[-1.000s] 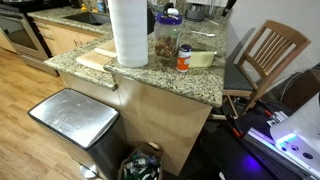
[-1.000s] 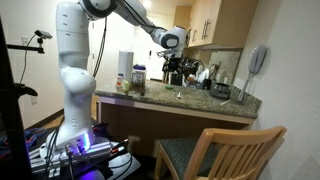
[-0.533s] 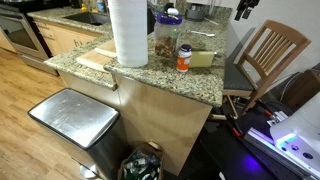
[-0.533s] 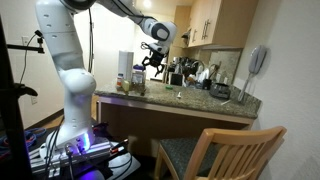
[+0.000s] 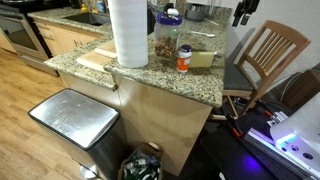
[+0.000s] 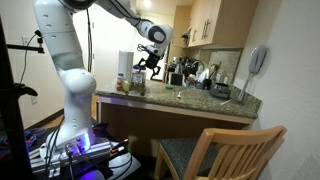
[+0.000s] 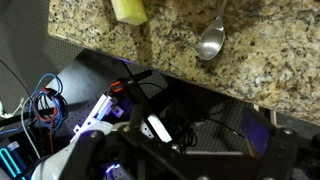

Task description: Move the white spoon to the right, move the silver spoon to the right

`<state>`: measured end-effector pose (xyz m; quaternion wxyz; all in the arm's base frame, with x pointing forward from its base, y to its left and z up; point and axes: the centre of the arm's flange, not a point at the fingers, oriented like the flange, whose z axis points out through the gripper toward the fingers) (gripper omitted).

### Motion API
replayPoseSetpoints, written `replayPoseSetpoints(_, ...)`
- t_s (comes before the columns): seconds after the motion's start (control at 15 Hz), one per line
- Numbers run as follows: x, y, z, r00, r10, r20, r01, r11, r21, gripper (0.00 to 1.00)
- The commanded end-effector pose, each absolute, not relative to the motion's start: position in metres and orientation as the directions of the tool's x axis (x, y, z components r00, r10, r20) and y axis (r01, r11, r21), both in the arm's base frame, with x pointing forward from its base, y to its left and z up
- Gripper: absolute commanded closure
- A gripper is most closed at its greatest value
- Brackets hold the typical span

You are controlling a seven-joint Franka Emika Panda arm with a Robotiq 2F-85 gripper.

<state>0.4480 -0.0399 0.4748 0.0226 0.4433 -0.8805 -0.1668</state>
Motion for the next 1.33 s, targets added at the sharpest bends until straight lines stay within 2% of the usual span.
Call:
replayPoseSetpoints(0.0,0.438,-0.017,0.444,-0.591,-0.794,-0.145,-0.798,0.548,0.249,0.0)
replayPoseSetpoints(0.53,0.411,-0.009,0.44,-0.582,-0.793,-0.177,-0.812,0.579,0.075,0.0)
replayPoseSetpoints(0.67,0.395,-0.023,0.467,-0.572,-0.791,-0.217,-0.819,0.568,0.087,0.0)
replayPoseSetpoints(0.73,0.42,-0.011,0.45,-0.578,-0.795,-0.185,-0.816,0.569,0.105,0.0)
replayPoseSetpoints(0.93,0.407,-0.018,0.468,-0.579,-0.788,-0.21,-0.813,0.577,0.076,0.0)
replayPoseSetpoints(1.27,0.41,0.0,0.451,-0.499,-0.851,-0.163,-0.867,0.489,0.1,0.0)
